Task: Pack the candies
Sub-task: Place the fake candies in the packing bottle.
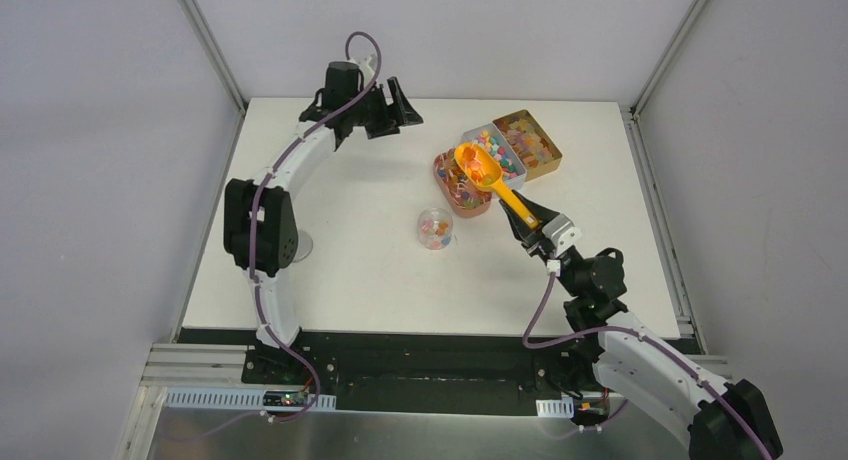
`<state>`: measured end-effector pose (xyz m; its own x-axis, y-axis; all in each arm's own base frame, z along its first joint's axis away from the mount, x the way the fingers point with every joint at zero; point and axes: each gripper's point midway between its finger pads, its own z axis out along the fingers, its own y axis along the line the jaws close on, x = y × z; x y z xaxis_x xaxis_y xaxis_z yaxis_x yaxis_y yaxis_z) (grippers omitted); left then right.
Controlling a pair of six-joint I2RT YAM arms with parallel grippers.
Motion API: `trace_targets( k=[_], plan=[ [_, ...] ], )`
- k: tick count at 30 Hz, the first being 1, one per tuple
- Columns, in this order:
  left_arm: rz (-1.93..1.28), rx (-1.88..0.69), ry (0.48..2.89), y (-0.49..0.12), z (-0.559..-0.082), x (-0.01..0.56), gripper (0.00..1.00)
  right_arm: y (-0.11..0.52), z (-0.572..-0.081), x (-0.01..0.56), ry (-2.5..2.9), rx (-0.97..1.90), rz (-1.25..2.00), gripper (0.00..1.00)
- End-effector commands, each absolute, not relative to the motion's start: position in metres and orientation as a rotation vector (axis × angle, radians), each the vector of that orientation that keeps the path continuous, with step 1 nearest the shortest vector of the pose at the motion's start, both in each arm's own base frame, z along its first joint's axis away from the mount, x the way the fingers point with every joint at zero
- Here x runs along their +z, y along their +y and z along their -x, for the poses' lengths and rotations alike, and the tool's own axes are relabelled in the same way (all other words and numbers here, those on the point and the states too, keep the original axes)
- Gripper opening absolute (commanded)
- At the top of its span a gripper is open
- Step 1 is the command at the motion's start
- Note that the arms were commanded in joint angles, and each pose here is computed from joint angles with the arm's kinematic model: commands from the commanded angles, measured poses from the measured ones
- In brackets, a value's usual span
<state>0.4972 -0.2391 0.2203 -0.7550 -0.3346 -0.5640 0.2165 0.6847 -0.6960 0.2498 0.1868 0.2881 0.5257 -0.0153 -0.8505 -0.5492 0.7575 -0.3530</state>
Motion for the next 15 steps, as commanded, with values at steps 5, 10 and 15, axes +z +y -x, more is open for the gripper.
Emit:
trace_targets(
  k=[5,10,15],
  plan=[
    [-0.097,-0.8,2.176,-0.186,-0.433,0.282,0.99,0.19,-0.239,0.279,1.023,0.38,0.707,0.0],
    [-0.189,-0.783,2.153,-0.175,-0.379,0.303,0.99,0.19,-0.237,0.269,1.067,0.373,0.731,0.0],
    [-0.202,-0.756,2.113,-0.161,-0.333,0.307,0.99,0.198,-0.234,0.255,1.109,0.395,0.773,0.0]
  ],
)
